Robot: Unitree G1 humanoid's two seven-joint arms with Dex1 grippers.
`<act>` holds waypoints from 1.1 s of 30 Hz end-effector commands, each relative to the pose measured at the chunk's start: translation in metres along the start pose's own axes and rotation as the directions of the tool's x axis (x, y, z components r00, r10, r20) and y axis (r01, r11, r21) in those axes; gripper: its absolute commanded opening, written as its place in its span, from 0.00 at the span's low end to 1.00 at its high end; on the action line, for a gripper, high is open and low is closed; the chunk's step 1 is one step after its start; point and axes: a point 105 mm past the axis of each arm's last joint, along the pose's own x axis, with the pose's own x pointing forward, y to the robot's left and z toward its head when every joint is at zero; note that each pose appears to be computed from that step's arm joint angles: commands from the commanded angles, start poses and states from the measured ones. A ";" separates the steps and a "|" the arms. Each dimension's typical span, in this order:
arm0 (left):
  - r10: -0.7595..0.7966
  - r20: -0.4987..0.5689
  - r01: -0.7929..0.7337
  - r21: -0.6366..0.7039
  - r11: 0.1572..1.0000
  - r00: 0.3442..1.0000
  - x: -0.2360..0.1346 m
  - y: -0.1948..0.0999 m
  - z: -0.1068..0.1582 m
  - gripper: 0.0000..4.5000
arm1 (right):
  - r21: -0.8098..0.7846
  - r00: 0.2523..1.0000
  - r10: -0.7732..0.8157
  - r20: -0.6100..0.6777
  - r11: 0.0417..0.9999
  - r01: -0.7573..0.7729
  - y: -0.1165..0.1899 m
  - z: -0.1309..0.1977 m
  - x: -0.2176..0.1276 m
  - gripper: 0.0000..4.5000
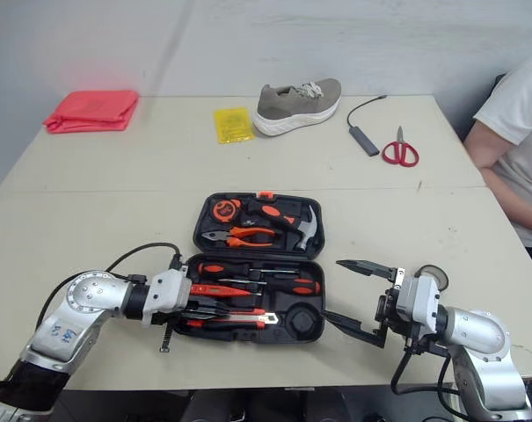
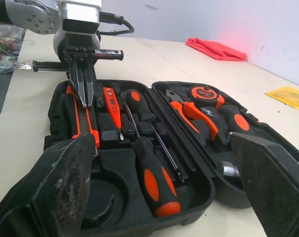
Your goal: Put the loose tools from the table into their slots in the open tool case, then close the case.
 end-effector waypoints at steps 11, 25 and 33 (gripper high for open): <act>-0.074 -0.256 0.032 -0.167 0.985 0.964 0.021 -0.018 -0.056 0.02 | -0.033 0.999 -0.032 -0.005 0.999 0.032 -0.004 0.005 -0.002 1.00; 0.223 0.223 -0.242 0.062 0.968 0.949 -0.023 0.021 0.025 0.02 | -0.100 0.976 -0.209 -0.059 0.974 0.203 -0.029 0.008 -0.032 1.00; 0.563 -0.011 -0.559 -0.146 0.816 0.826 -0.135 0.008 -0.009 0.50 | -0.152 0.786 -0.560 -0.261 0.828 0.539 -0.033 0.004 -0.158 1.00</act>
